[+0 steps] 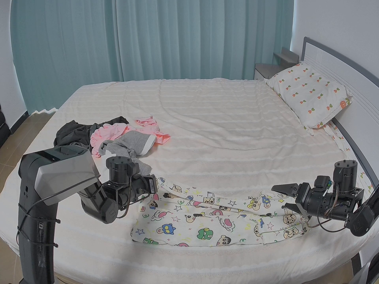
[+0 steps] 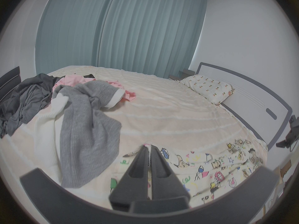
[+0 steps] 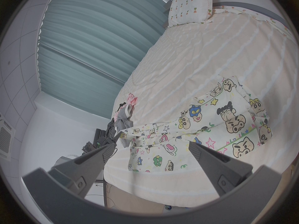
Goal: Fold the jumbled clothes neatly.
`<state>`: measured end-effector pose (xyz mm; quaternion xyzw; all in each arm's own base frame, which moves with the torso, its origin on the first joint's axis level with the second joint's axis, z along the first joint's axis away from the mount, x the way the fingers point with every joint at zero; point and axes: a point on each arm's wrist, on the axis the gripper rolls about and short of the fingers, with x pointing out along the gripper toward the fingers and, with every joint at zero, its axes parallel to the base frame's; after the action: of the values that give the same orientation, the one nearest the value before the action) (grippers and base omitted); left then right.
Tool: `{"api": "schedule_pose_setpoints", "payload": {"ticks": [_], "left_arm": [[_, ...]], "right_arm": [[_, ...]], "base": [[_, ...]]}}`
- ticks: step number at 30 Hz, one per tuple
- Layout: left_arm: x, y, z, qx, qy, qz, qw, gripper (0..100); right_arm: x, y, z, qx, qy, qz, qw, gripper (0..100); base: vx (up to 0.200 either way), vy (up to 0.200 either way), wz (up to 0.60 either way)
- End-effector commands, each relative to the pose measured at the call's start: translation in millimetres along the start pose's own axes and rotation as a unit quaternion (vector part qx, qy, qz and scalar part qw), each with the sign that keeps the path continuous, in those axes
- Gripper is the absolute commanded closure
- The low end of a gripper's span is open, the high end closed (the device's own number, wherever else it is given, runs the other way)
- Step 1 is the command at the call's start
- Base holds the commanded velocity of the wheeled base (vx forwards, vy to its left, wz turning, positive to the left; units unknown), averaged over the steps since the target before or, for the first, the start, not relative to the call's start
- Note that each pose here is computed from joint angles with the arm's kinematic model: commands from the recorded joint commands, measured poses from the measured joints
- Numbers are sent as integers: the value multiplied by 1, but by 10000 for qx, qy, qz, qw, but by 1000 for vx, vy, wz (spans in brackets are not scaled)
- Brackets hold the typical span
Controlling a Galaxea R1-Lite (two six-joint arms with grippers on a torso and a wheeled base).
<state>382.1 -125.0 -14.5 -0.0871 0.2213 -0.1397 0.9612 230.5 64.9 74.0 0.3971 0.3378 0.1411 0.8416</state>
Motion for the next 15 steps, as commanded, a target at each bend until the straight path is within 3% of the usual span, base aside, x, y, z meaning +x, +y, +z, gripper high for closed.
{"api": "schedule_pose_setpoints", "payload": {"ticks": [1,15], "left_arm": [[-16,6,-22,-5,265,43,9996,100],[-27,22,-47,10,751,238,9969,100]], "right_arm": [[0,0,0,1,9,-3,10000,0],[-1,0,-2,-7,32,2,10000,0]], "base": [[0,0,0],[0,0,0]]}}
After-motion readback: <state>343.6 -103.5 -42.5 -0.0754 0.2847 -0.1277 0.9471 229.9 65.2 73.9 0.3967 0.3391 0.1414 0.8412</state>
